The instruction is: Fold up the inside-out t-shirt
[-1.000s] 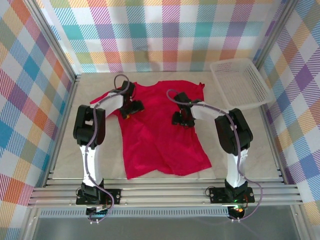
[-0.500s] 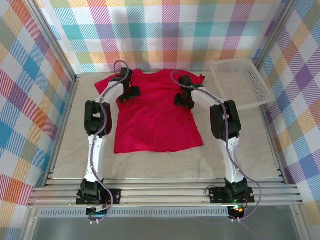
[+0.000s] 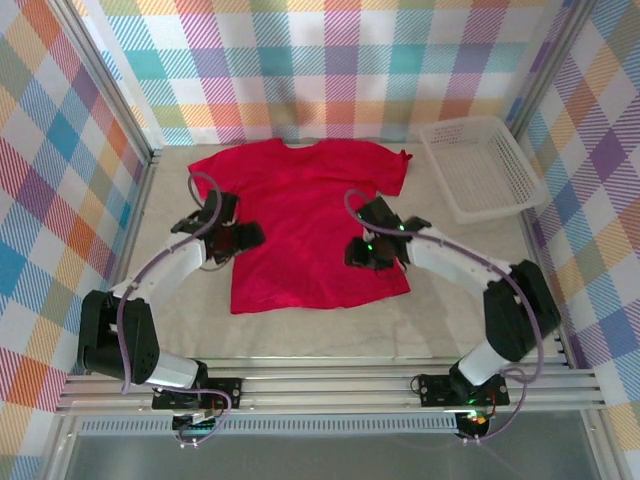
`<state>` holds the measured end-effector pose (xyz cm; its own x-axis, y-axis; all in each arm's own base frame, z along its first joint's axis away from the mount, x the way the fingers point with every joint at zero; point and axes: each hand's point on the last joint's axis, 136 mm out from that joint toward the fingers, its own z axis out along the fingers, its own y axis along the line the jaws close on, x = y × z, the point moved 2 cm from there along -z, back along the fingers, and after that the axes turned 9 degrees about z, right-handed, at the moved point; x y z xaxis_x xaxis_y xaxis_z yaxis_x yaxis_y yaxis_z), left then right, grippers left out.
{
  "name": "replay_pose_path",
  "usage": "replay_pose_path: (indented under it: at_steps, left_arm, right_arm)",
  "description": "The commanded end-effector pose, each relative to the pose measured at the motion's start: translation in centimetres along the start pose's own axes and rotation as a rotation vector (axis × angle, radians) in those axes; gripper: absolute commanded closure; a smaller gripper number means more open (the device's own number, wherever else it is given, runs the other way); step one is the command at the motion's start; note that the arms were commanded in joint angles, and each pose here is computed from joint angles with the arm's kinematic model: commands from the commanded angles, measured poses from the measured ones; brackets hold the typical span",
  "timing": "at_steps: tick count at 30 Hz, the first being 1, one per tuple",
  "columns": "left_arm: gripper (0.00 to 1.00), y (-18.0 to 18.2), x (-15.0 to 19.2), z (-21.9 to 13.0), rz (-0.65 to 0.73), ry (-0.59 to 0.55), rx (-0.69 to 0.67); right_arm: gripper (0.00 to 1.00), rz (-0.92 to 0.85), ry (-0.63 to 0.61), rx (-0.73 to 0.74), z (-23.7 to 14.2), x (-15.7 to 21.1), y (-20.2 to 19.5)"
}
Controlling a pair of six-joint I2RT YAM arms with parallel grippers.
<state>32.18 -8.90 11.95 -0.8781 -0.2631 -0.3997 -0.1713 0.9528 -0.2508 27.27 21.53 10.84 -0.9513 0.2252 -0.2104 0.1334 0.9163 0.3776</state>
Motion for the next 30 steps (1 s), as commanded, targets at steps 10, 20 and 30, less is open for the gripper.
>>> replay_pose_path:
  at_steps: [10,20,30]
  left_arm:
    - [0.22,-4.5,3.1,2.6,0.020,0.067,0.091]
    - [0.22,-4.4,3.3,2.5,0.040,0.065,0.055]
    - [0.22,-4.6,2.9,2.1,0.043,0.056,0.056]
  right_arm:
    - [0.70,0.503,-0.192,0.039,-0.3,1.7,-9.9]
    - [0.65,0.528,-0.157,0.061,0.7,1.6,-10.0]
    - [0.71,0.541,-0.168,0.135,1.4,1.1,-10.7]
